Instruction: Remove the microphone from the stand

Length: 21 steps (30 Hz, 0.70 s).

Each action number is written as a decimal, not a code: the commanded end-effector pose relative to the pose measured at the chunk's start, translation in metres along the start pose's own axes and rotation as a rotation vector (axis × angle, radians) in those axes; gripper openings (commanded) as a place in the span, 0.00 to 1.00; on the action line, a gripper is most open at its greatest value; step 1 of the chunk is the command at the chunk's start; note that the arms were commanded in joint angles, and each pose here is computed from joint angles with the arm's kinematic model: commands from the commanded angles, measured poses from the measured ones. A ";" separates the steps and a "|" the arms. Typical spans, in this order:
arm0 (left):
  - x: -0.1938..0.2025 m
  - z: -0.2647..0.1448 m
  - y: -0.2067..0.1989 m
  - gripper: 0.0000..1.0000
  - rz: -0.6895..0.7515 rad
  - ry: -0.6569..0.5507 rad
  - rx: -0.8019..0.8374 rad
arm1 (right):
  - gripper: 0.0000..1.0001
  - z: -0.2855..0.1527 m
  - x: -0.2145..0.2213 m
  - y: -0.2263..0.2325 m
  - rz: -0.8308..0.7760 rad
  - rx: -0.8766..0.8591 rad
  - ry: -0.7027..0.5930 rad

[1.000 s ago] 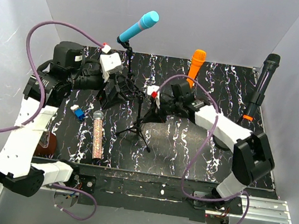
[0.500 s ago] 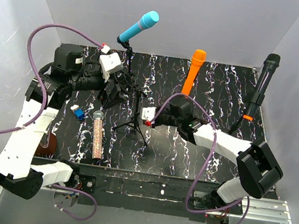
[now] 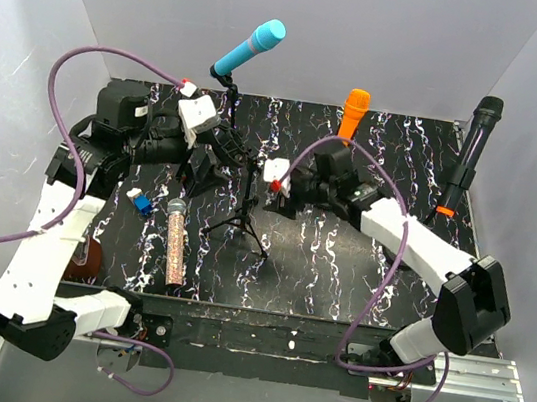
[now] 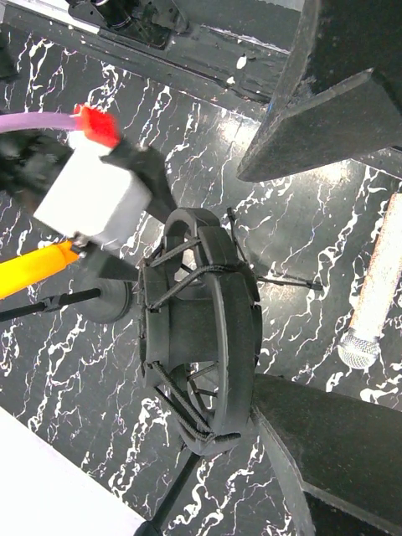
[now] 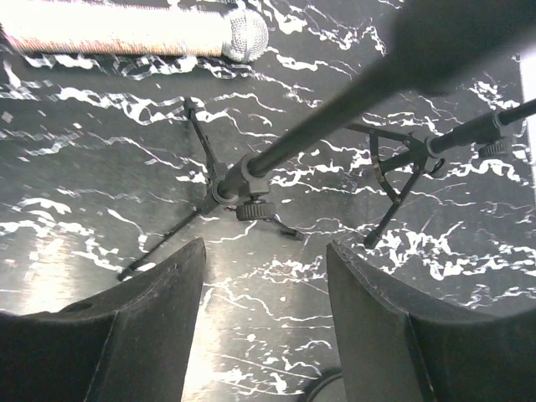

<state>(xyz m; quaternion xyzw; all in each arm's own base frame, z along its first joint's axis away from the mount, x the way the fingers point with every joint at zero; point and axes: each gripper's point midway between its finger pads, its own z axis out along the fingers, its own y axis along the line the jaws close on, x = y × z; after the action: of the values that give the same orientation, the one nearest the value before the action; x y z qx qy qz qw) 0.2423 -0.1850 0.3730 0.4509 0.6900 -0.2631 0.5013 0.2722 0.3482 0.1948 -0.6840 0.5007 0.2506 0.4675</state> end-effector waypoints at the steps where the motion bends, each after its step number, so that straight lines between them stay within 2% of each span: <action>1: -0.009 -0.010 -0.010 0.98 0.045 -0.041 0.009 | 0.65 -0.022 -0.023 0.018 0.300 -0.193 -0.036; 5: -0.011 -0.013 -0.008 0.98 0.057 -0.035 -0.008 | 0.63 -0.020 -0.023 0.010 0.512 -0.290 -0.064; 10: -0.014 -0.016 -0.010 0.98 0.067 -0.033 -0.005 | 0.65 -0.010 -0.012 0.009 0.517 -0.323 -0.047; 21: -0.011 -0.017 -0.010 0.98 0.071 -0.025 -0.013 | 0.59 0.010 -0.005 -0.003 0.584 -0.382 -0.031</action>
<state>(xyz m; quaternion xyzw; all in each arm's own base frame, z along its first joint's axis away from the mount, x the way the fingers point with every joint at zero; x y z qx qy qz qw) 0.2371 -0.1806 0.3739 0.4609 0.6854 -0.2498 0.5053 0.2755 0.3520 0.1823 -0.5864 0.6235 0.4502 0.2544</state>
